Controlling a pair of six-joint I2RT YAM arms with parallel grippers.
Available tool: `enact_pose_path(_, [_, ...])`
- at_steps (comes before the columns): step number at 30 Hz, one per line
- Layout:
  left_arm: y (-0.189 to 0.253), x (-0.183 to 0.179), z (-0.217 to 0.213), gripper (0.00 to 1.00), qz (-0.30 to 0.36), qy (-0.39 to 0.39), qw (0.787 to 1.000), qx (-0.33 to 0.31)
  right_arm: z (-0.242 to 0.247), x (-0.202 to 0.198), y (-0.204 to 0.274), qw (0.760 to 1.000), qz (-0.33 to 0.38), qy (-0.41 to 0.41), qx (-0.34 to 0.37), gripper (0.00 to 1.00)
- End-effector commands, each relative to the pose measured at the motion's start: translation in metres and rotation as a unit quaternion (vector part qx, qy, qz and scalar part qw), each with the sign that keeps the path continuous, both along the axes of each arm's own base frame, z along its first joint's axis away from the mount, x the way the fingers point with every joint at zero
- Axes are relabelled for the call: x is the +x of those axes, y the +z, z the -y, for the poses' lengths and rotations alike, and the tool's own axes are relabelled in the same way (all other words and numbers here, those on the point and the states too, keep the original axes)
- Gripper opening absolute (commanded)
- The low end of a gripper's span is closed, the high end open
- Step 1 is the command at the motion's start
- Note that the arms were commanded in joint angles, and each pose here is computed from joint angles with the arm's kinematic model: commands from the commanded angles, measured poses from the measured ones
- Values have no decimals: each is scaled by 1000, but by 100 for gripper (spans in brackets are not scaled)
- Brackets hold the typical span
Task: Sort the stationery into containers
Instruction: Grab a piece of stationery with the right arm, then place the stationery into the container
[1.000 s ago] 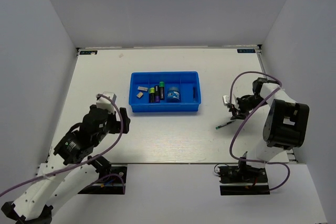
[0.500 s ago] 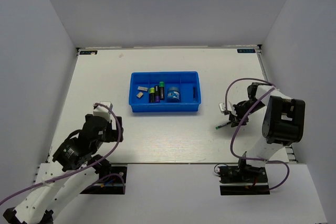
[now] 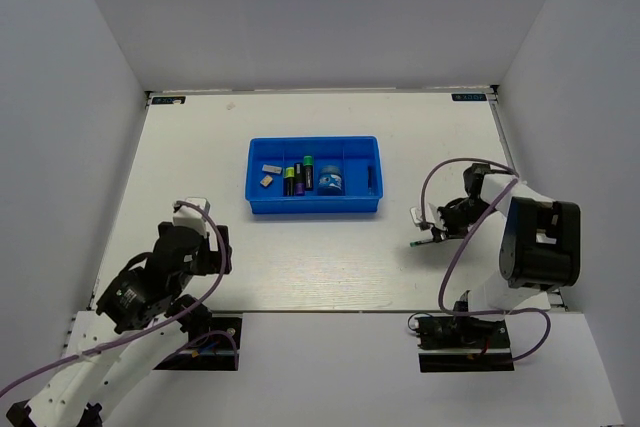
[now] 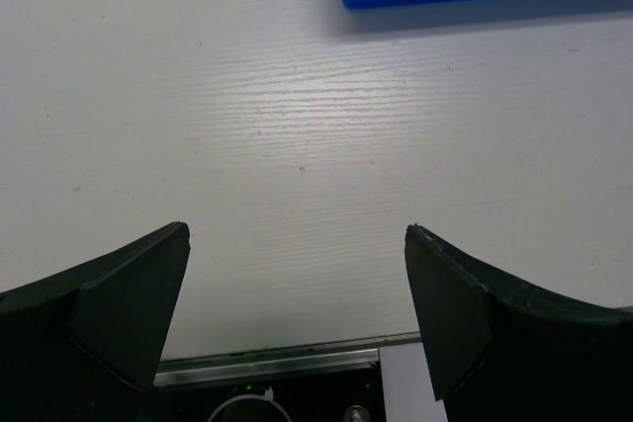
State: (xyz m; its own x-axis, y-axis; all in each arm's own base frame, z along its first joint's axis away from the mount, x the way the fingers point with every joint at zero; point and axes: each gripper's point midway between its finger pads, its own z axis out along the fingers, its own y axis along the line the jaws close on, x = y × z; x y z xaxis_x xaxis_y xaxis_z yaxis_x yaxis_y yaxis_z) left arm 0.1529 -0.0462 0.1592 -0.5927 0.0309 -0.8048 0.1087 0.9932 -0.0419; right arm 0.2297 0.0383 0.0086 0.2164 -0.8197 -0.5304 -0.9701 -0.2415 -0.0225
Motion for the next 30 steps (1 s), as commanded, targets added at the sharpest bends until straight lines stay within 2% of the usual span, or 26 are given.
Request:
enact_pose_path(1, [2, -2, -8, 100, 4, 16, 1000, 3, 20, -8, -44, 997, 9, 24, -74, 8])
enact_pose_path(2, [1, -3, -7, 100, 4, 15, 1000, 1, 20, -9, -42, 997, 14, 25, -77, 0])
enact_pose_path(7, [-7, -6, -7, 100, -8, 18, 1000, -2, 10, -10, -24, 998, 27, 13, -58, 0])
enact_pose_path(11, [-15, -6, -3, 100, -16, 20, 1000, -10, -35, 1, 33, 996, 5, -82, 47, 0])
enact_pose_path(12, [-19, -6, -3, 100, -21, 20, 1000, -9, -47, 17, 62, 994, 21, -90, 66, 0])
enact_pose_path(14, [-20, -5, 1, 100, -23, 21, 999, -22, -78, 14, 90, 979, -41, -157, 122, 0])
enact_pose_path(15, [-23, -5, 3, 100, -27, 21, 999, -22, -88, 35, 115, 976, -10, -161, 146, 0])
enact_pose_path(18, [-27, -6, 8, 100, -36, 21, 999, -35, -122, 49, 146, 924, -109, -314, 191, 0])
enact_pose_path(19, [-29, -5, 8, 100, -38, 21, 998, -35, -130, 71, 156, 914, -86, -332, 214, 0])
enact_pose_path(20, [-30, -6, 9, 100, -40, 23, 998, -40, -138, 75, 165, 868, -156, -417, 219, 0])
enact_pose_path(23, [-30, -5, 11, 100, -40, 26, 998, -45, -165, 98, 173, 835, -177, -459, 246, 0])
enact_pose_path(24, [-30, -4, 11, 100, -41, 25, 998, -45, -174, 106, 175, 792, -210, -517, 249, 0])
enact_pose_path(25, [-30, -5, 11, 100, -43, 27, 998, -45, -182, 108, 168, 781, -224, -529, 242, 0])
enact_pose_path(27, [-28, -5, 12, 100, -47, 26, 998, -44, -193, 120, 173, 742, -244, -574, 246, 0])
enact_pose_path(30, [-28, -5, 12, 100, -51, 27, 998, -41, -199, 137, 161, 701, -251, -634, 209, 0])
